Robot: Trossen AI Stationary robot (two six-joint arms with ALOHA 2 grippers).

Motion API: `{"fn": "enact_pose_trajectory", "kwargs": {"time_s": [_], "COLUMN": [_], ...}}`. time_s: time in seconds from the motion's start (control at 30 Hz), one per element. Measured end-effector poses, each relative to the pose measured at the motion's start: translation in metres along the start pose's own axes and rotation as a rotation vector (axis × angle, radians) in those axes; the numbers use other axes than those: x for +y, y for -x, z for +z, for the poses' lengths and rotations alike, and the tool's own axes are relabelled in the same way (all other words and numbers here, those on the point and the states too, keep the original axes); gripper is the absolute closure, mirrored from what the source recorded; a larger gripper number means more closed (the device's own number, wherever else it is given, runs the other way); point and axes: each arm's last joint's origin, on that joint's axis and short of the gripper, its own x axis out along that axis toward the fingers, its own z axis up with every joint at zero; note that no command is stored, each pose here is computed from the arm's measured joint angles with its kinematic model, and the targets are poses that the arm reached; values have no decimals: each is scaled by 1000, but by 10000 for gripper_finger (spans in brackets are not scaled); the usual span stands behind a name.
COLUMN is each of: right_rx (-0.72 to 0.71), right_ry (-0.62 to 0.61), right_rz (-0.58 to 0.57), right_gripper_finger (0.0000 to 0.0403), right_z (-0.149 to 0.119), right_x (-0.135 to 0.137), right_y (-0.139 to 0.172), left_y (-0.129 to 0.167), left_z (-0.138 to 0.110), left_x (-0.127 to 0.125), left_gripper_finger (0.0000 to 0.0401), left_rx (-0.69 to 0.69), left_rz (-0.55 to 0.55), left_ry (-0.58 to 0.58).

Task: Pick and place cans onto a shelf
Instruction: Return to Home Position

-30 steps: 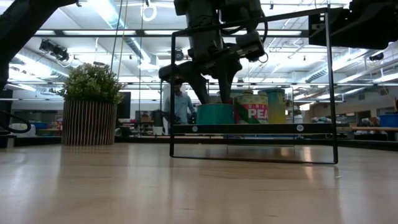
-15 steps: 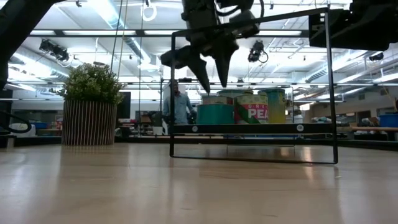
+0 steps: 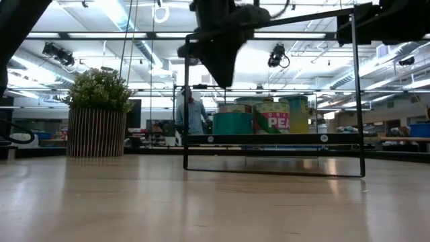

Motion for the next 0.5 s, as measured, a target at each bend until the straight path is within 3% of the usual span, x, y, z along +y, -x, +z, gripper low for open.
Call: {"fn": "enact_pose_trajectory", "kwargs": {"time_s": [0.2, 0.5], "right_rx": [-46, -121], "right_ry": [-61, -129], "right_rz": [-10, -27], "right_gripper_finger": [270, 270], "right_z": [3, 6], "right_x": [-4, -9], "right_y": [14, 35], "left_y": [32, 79], "left_z": [-6, -14], "left_x": [6, 15], "left_gripper_finger": [392, 398], "left_rx": [-119, -262], "left_rz": [77, 105], "left_ry": [-43, -217]}}
